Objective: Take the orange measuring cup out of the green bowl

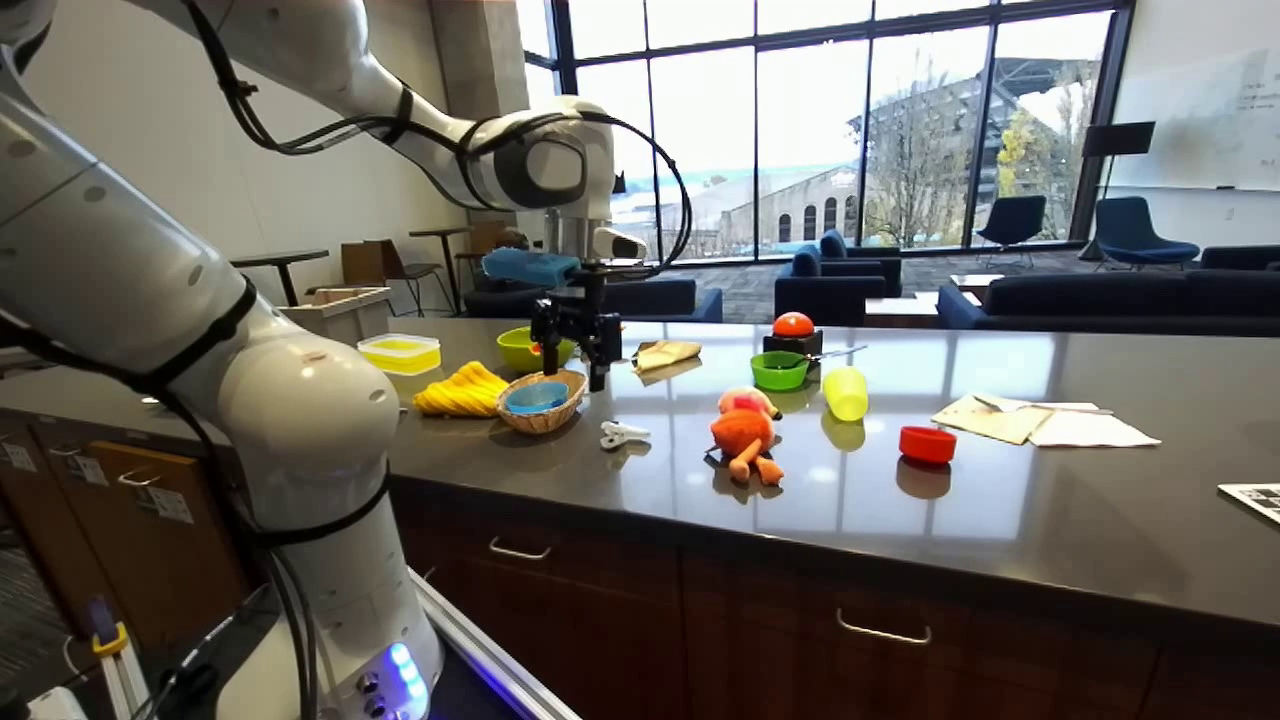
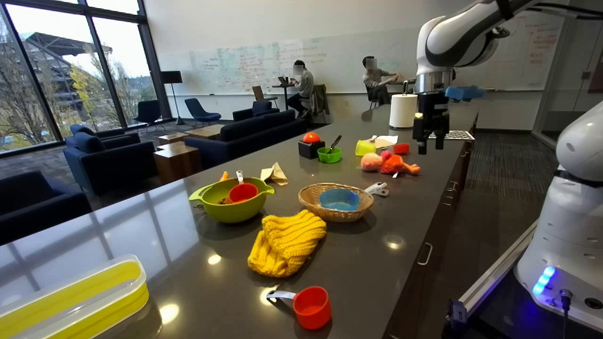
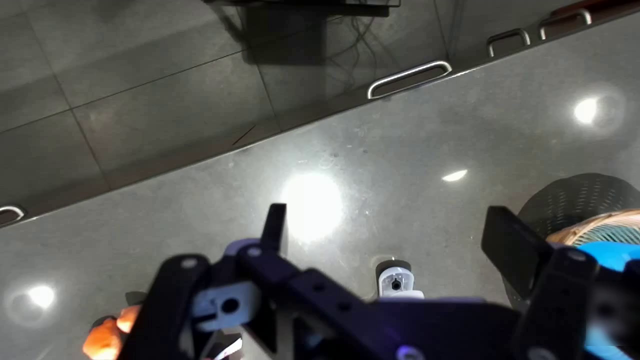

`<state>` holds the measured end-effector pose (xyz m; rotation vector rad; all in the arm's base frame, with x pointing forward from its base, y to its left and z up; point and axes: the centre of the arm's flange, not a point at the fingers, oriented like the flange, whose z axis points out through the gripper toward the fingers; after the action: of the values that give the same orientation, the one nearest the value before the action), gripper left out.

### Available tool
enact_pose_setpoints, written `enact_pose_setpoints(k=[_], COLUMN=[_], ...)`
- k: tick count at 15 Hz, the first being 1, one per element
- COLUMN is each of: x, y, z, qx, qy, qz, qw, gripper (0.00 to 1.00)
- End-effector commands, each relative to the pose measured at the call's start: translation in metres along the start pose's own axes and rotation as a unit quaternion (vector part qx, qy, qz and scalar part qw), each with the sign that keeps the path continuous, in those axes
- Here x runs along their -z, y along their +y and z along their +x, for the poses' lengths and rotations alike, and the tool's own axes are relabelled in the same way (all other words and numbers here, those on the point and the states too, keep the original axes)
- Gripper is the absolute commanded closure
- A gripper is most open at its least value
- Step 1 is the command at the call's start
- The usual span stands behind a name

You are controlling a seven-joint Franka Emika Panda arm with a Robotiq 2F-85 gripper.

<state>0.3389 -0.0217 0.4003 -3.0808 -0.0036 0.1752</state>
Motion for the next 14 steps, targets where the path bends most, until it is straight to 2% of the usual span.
enact_pose_setpoints(k=[1, 3, 6, 8, 12, 14], x=[0.037, 0.061, 0.103, 0.136, 0.197, 0.222], y=[-0.06, -0.092, -0.155, -0.2, -0.293, -0.323], z=[-0.051, -0.064, -0.09, -0.101, -0.117, -0.098], qx=[0.019, 0.02, 0.022, -0.001, -0.058, -0.095], qy=[0.039, 0.05, 0.078, 0.131, 0.237, 0.263], qz=[-0.084, -0.135, -0.22, -0.25, -0.288, -0.316], qw=[0.9956, 0.9894, 0.9722, 0.9594, 0.926, 0.9066], gripper=[0.0, 0.0, 0.0, 0.0, 0.0, 0.0])
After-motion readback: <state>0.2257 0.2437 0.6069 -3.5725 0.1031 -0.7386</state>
